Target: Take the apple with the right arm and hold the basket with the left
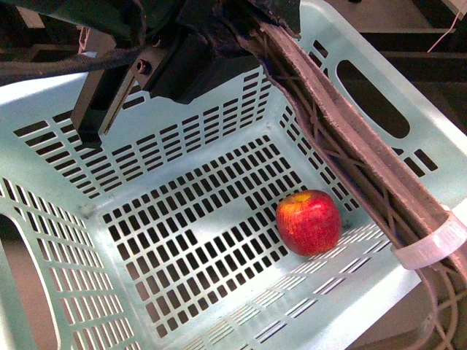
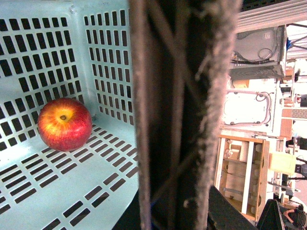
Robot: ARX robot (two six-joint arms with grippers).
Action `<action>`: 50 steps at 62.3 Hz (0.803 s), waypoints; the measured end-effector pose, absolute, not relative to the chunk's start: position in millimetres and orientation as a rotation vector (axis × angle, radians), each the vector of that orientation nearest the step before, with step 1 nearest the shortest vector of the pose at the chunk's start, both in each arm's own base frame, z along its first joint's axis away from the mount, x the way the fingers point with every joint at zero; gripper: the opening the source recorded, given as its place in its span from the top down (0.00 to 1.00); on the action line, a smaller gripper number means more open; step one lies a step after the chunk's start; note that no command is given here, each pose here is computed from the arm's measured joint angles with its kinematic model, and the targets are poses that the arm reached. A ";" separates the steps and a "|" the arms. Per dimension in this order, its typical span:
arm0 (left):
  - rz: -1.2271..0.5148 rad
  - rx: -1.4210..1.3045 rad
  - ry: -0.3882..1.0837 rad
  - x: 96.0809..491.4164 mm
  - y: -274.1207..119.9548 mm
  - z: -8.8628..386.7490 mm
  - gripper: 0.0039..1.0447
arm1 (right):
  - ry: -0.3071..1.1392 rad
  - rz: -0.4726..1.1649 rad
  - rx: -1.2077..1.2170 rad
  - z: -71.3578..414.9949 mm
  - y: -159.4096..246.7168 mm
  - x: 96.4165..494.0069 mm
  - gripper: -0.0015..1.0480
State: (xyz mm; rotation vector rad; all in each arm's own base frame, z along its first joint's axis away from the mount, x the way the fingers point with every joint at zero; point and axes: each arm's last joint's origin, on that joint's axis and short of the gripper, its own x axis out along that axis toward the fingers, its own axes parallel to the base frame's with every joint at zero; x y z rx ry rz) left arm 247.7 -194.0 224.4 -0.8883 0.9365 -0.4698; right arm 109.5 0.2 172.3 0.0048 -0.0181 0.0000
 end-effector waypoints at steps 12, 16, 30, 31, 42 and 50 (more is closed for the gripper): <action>-0.470 -0.889 0.937 247.7 -194.0 224.5 0.94 | 0.016 0.000 0.005 167.5 0.2 100.8 0.98; -0.470 -0.888 0.936 247.7 -194.0 224.5 0.94 | -0.011 0.001 0.004 169.2 0.2 97.5 0.98; -0.469 -0.888 0.936 247.8 -194.0 224.4 0.94 | -0.012 0.000 0.003 169.1 0.1 97.1 0.93; -0.470 -0.888 0.936 247.8 -194.1 224.5 0.94 | -0.012 0.000 0.003 169.1 0.1 97.1 0.89; -0.470 -0.888 0.936 247.8 -194.1 224.5 0.94 | -0.012 0.000 0.003 169.2 0.1 97.0 0.59; -0.470 -0.888 0.936 247.8 -194.1 224.5 0.94 | -0.012 0.000 0.003 169.2 0.1 97.0 0.39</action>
